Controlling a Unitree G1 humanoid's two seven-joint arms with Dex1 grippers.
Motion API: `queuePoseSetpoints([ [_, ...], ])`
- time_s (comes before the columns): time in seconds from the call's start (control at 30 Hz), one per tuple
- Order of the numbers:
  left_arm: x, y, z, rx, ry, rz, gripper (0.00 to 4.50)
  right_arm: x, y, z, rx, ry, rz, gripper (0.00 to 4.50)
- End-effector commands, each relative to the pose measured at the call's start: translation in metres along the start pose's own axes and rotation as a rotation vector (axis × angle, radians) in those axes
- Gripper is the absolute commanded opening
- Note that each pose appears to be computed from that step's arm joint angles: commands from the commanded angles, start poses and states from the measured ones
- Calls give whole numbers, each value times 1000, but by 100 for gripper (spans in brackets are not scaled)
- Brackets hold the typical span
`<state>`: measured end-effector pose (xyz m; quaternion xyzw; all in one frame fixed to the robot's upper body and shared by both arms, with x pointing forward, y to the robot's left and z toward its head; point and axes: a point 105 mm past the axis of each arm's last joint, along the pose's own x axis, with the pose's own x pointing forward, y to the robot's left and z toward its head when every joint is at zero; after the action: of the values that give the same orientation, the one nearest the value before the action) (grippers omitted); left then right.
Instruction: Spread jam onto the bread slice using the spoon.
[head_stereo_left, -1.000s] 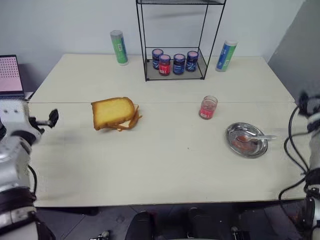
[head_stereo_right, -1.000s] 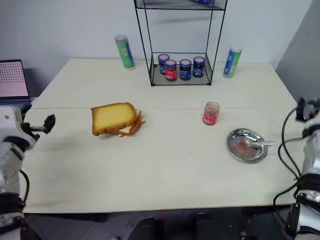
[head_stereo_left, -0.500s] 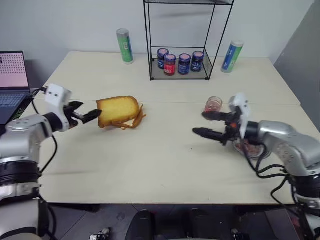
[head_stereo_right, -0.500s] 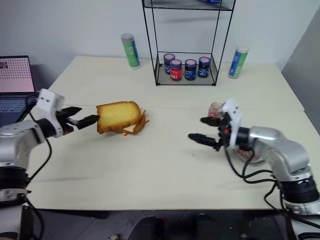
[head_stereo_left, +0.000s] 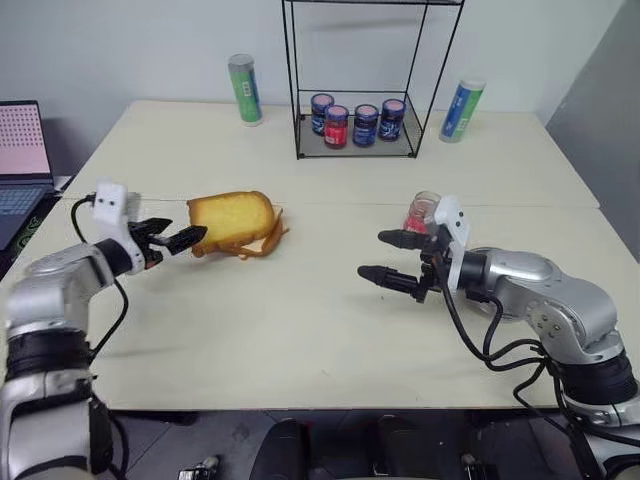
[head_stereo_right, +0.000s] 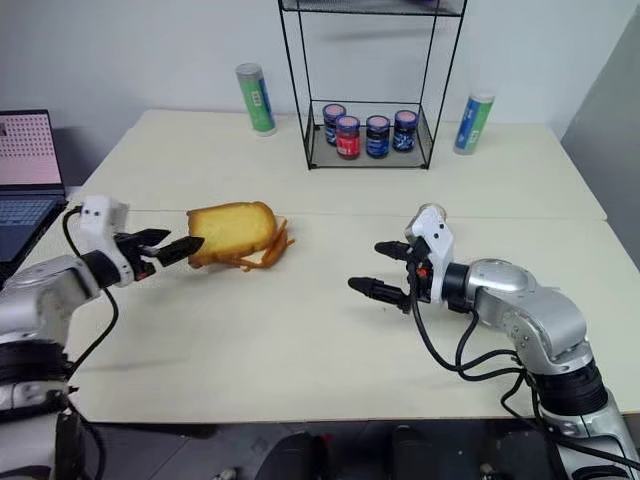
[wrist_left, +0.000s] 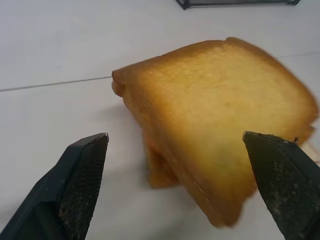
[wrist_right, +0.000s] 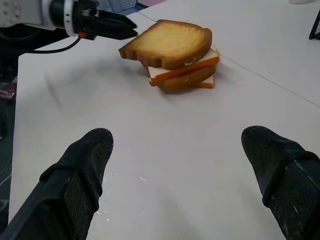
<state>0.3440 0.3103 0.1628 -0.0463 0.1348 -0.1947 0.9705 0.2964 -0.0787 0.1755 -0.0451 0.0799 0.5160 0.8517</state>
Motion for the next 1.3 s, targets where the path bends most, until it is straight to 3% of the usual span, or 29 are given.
queuePoseSetpoints([
  [0.03,-22,-17,7,-31,-11,-66,450,-3,8,12,-19,-41,16,447],
  [0.27,-8,-16,-30,-129,-10,28,450,6,19,14,-11,-51,77,447],
  [0.47,3,-21,-33,-183,-59,31,450,8,23,22,-27,-66,105,447],
  [0.7,4,-22,-16,-169,-120,25,320,7,22,22,-24,-74,95,450],
  [1.2,16,-23,-24,-134,-61,7,13,5,13,27,-33,-91,56,450],
  [1.3,19,-23,-22,-128,-65,4,3,5,12,29,-35,-96,52,450],
])
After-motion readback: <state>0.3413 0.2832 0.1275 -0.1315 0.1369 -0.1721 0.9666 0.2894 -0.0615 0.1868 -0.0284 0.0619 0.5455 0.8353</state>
